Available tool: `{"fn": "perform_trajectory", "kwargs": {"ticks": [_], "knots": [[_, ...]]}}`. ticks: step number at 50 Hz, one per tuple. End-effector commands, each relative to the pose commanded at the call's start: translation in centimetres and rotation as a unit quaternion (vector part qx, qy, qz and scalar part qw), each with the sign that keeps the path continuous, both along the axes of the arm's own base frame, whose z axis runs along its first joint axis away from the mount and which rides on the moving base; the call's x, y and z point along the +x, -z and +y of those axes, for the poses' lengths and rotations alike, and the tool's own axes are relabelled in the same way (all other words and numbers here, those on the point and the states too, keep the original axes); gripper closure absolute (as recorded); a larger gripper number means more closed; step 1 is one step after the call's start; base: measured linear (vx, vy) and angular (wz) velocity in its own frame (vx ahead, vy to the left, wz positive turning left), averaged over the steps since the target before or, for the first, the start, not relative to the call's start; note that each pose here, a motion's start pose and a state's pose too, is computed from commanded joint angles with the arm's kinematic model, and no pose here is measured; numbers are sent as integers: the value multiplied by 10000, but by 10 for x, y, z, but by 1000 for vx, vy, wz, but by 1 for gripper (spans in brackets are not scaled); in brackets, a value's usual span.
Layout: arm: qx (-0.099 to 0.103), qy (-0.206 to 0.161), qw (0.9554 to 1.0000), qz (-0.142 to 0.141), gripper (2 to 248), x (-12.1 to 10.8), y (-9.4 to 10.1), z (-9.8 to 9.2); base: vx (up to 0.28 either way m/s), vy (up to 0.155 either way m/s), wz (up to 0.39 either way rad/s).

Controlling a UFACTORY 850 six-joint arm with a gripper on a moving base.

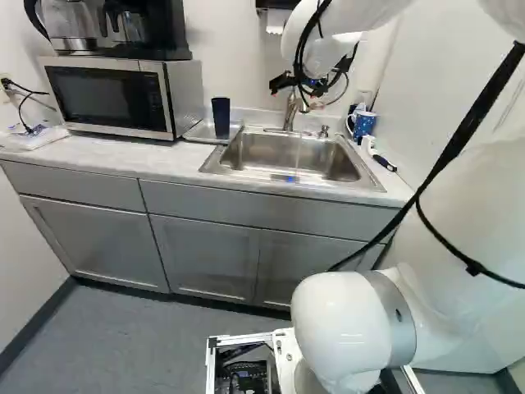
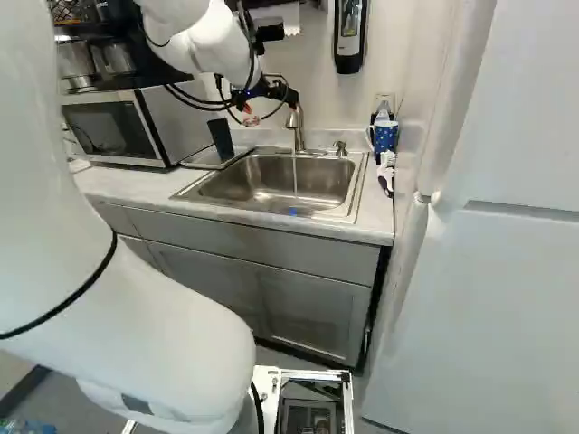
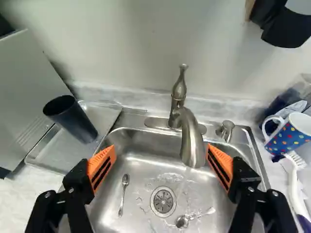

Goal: Rinse the cup and place it in the tray

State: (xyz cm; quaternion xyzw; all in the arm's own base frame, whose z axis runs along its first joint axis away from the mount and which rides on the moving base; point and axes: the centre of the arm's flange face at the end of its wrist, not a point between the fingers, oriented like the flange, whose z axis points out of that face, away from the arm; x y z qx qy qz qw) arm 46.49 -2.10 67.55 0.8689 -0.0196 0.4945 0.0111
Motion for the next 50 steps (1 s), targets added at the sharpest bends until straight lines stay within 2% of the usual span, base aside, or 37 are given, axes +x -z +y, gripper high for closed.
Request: {"fn": "perform_trajectory", "kwargs": {"ticks": [20, 29, 40, 45, 50], "knots": [[35, 10, 9971, 764, 3, -37, 14, 1, 0, 0, 0], [73, 17, 9930, 1183, 3, -46, 20, 1, 0, 0, 0], [155, 30, 9857, 1678, 3, -55, 26, 2, 0, 0, 0], [190, 35, 9833, 1810, 3, -57, 28, 2, 0, 0, 0], [201, 37, 9828, 1837, 3, -58, 28, 3, 0, 0, 0]]}}
